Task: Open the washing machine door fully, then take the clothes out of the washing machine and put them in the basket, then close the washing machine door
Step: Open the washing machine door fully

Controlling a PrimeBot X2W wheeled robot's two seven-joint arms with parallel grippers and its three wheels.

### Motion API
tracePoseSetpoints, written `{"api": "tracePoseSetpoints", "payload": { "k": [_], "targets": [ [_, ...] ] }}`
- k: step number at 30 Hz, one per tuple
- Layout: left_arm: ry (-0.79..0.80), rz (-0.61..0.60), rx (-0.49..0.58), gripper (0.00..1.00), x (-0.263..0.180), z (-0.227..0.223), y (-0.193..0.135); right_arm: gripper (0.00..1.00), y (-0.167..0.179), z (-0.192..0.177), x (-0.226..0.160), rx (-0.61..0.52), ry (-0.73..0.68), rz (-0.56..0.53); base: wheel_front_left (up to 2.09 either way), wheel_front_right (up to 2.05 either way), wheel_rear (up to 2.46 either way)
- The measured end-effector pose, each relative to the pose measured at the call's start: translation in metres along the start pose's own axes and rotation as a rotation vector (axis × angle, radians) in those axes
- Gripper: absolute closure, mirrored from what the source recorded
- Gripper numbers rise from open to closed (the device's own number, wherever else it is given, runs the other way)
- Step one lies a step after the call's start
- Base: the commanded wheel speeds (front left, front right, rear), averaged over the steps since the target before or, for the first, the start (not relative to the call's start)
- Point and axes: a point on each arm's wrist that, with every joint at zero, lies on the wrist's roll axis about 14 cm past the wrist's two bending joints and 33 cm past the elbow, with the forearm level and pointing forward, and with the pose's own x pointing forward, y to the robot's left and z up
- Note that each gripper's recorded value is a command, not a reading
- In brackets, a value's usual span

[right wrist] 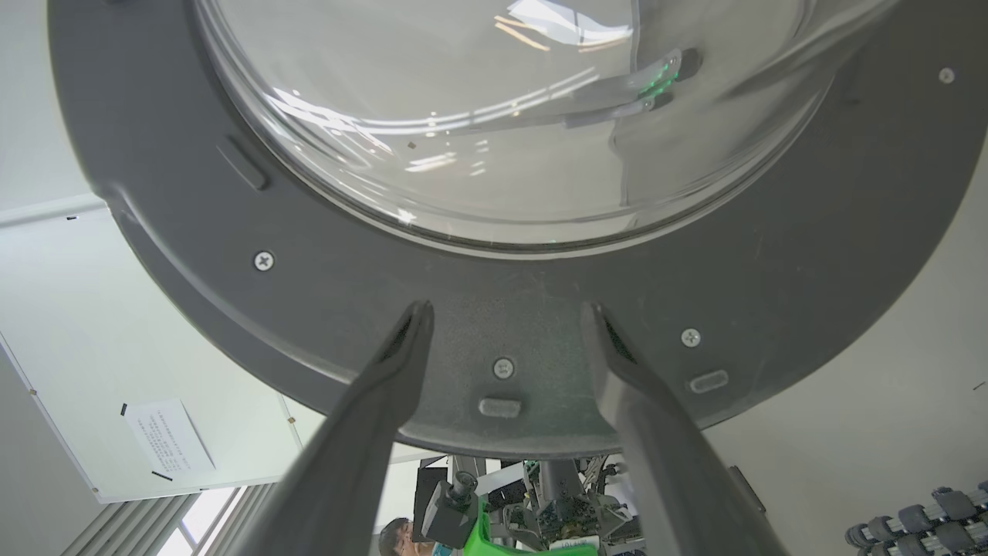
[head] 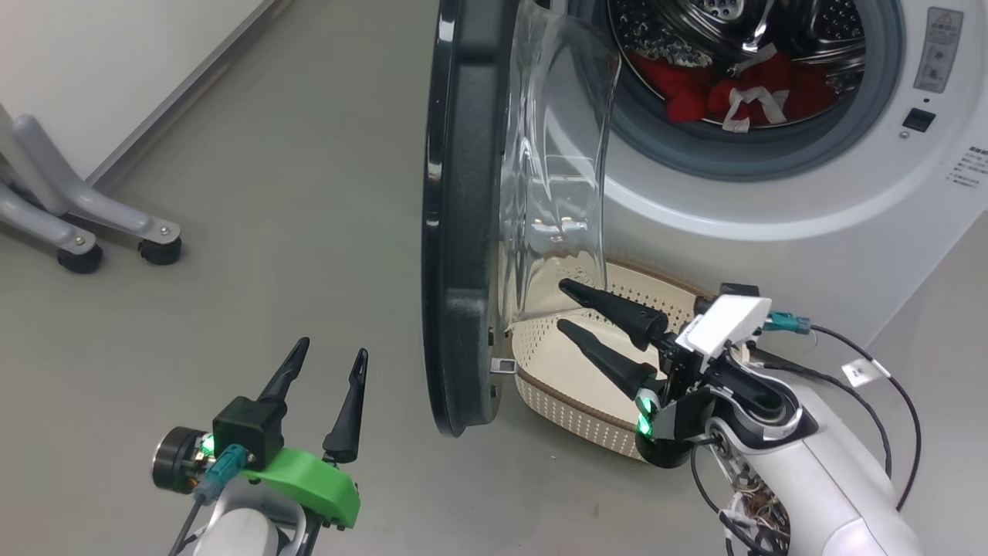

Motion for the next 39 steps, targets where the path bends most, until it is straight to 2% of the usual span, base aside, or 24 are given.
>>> {"api": "tracePoseSetpoints", "payload": {
  "k": [5,11,16,21,23,26,28,33,36,39],
  "targets": [
    [0.005,-0.009,-0.001,0.0,0.001,-0.002,-0.003,0.0,-0.002,0.021,-0.013,-0.056,-0.145,-0.007,0.0,0.0,0.0],
    [0.001,0.002,-0.002,0.0,0.002,-0.001,-0.001,0.0,-0.009,0.059,-0.045,-0.256,-0.376,-0.093,0.0,0.0,0.0],
    [-0.012,0.013,-0.011,0.0,0.005,0.003,0.001,0.0,-0.011,0.08,-0.074,-0.544,-0.513,-0.192,0.0,0.0,0.0],
    [-0.016,0.007,-0.012,0.0,0.006,0.004,0.0,0.0,0.0,0.088,-0.093,-0.917,-0.58,-0.252,0.0,0.0,0.0],
    [-0.018,0.001,-0.013,0.0,0.006,0.004,-0.002,0.0,0.005,0.095,-0.103,-0.968,-0.654,-0.245,0.0,0.0,0.0],
    [-0.02,-0.001,-0.014,0.0,0.006,0.005,-0.002,0.0,0.004,0.096,-0.114,-1.134,-0.679,-0.271,0.0,0.0,0.0],
    [-0.018,-0.004,-0.015,0.0,0.005,0.004,-0.003,0.0,0.0,0.096,-0.12,-1.243,-0.644,-0.313,0.0,0.0,0.0],
    [-0.011,-0.007,-0.018,0.0,0.003,0.001,-0.004,0.0,-0.004,0.099,-0.123,-1.406,-0.576,-0.422,0.0,0.0,0.0],
    [-0.01,-0.009,-0.017,0.0,0.003,0.001,-0.004,0.0,0.026,0.109,-0.127,-1.504,-0.664,-0.42,0.0,0.0,0.0],
    [-0.008,-0.011,-0.016,0.0,0.004,0.0,-0.005,0.0,0.038,0.111,-0.13,-1.564,-0.709,-0.432,0.0,0.0,0.0]
  ]
}}
